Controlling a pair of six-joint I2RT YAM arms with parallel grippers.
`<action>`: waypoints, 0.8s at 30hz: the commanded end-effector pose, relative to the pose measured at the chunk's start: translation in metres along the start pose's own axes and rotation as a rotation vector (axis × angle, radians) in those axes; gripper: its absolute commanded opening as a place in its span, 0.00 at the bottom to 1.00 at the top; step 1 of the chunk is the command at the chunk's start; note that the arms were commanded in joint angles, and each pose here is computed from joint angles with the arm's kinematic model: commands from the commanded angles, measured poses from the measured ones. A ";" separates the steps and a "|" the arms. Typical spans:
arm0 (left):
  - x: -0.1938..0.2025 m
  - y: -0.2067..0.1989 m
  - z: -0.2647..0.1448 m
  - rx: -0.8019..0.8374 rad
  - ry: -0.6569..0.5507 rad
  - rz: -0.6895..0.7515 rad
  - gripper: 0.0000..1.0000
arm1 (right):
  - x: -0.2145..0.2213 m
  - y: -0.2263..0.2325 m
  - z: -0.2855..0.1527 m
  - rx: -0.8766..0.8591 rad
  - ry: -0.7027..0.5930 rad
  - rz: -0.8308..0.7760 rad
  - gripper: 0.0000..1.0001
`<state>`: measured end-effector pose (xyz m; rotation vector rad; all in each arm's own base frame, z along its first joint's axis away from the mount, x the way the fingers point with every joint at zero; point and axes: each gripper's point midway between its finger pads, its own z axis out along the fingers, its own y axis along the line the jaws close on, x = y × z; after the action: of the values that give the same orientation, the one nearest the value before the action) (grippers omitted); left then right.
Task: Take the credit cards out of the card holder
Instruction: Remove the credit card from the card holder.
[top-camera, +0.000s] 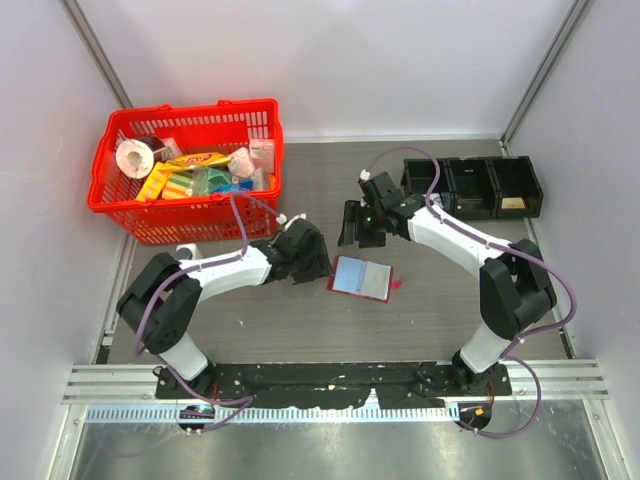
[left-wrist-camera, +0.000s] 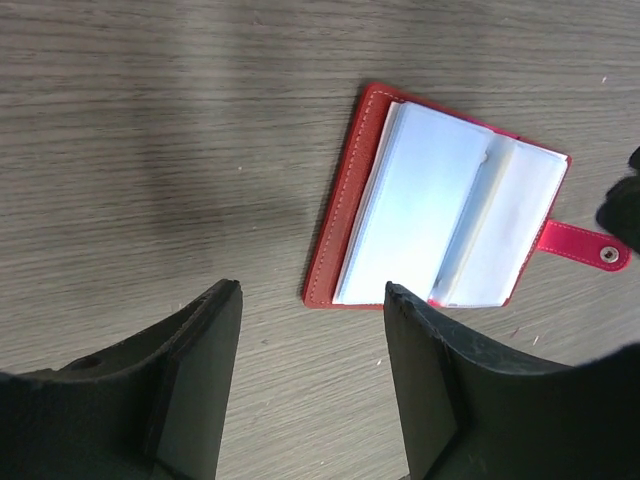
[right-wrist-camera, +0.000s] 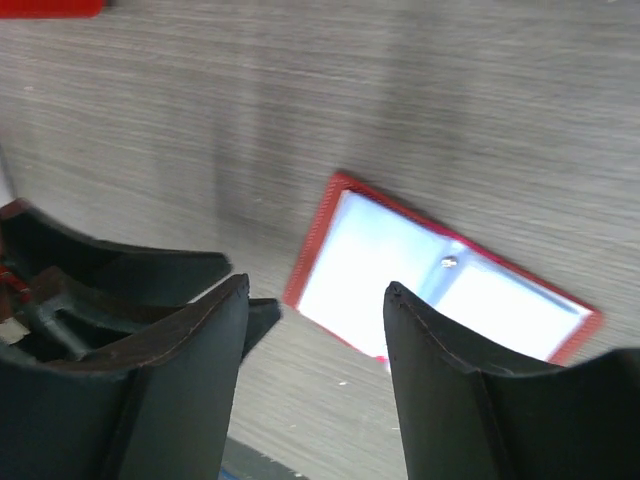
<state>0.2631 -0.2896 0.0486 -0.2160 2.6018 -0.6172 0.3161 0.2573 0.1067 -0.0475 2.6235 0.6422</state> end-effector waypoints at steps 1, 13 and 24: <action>-0.020 -0.024 -0.004 0.061 -0.037 0.042 0.62 | -0.001 -0.055 -0.016 0.217 0.031 -0.076 0.61; 0.000 -0.015 0.012 -0.015 0.118 0.161 0.55 | 0.020 -0.098 -0.005 0.263 0.163 -0.136 0.64; 0.005 -0.006 0.018 -0.075 0.162 0.215 0.52 | 0.035 -0.105 0.011 0.237 0.223 -0.166 0.60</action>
<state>0.2626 -0.3003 0.0288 0.0260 2.7685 -0.4931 0.3049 0.1712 0.0430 -0.2347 2.8521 0.2628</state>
